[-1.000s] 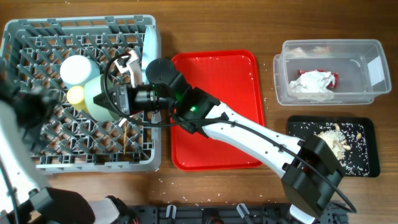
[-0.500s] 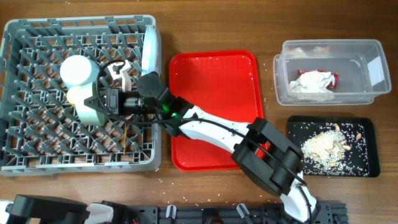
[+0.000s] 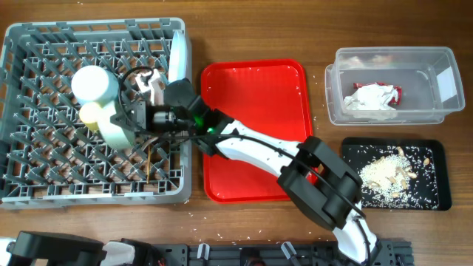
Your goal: Sort waste into correct bins and load items into the dishwasher rack
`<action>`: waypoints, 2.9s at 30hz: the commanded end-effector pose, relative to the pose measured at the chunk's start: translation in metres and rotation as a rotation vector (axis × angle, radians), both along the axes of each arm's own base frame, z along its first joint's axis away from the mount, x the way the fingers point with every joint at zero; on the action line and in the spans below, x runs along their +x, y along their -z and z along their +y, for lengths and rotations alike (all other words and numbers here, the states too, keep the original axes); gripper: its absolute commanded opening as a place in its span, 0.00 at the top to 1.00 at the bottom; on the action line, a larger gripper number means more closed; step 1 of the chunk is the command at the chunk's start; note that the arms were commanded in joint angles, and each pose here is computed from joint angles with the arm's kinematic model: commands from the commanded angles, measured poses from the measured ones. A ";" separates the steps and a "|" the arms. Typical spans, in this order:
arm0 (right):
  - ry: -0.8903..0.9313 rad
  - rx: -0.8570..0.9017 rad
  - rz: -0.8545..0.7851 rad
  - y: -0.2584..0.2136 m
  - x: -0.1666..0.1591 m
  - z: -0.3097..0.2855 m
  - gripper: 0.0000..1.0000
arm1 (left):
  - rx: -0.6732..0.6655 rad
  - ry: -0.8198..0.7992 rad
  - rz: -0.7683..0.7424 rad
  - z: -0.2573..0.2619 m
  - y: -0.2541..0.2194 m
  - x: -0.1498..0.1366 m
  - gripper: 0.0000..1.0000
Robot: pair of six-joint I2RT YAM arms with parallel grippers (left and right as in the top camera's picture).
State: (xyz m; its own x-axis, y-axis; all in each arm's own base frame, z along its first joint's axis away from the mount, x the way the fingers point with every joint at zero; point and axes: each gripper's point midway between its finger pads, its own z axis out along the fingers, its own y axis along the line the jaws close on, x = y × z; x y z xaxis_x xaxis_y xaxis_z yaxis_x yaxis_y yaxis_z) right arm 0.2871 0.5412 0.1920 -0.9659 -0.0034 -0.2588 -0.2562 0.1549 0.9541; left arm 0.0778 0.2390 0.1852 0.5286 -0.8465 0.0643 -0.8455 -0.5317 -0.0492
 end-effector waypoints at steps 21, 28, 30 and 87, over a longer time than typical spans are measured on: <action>0.247 -0.340 -0.429 -0.090 0.018 -0.102 0.65 | 0.008 -0.024 -0.015 -0.001 -0.004 0.001 0.00; 0.212 -0.385 -0.440 0.012 0.033 -0.043 0.78 | 0.008 -0.024 -0.015 -0.001 -0.004 0.001 0.00; 0.197 -0.447 -0.448 0.039 0.035 -0.044 0.78 | 0.008 -0.024 -0.015 -0.001 -0.004 0.001 0.00; 0.833 -0.514 -1.036 -0.025 -0.064 -0.440 0.00 | -0.119 -0.024 -0.120 -0.029 -0.009 0.017 0.00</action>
State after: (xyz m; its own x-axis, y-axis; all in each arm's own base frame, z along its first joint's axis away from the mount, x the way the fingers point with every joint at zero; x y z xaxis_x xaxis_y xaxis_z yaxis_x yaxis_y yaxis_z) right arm 0.2268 0.1088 0.2015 -0.1963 0.1449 -0.9698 -0.4432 0.8691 0.2195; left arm 0.0957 0.2099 0.1906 0.5209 -0.8207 0.2348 -0.8319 -0.5497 -0.0758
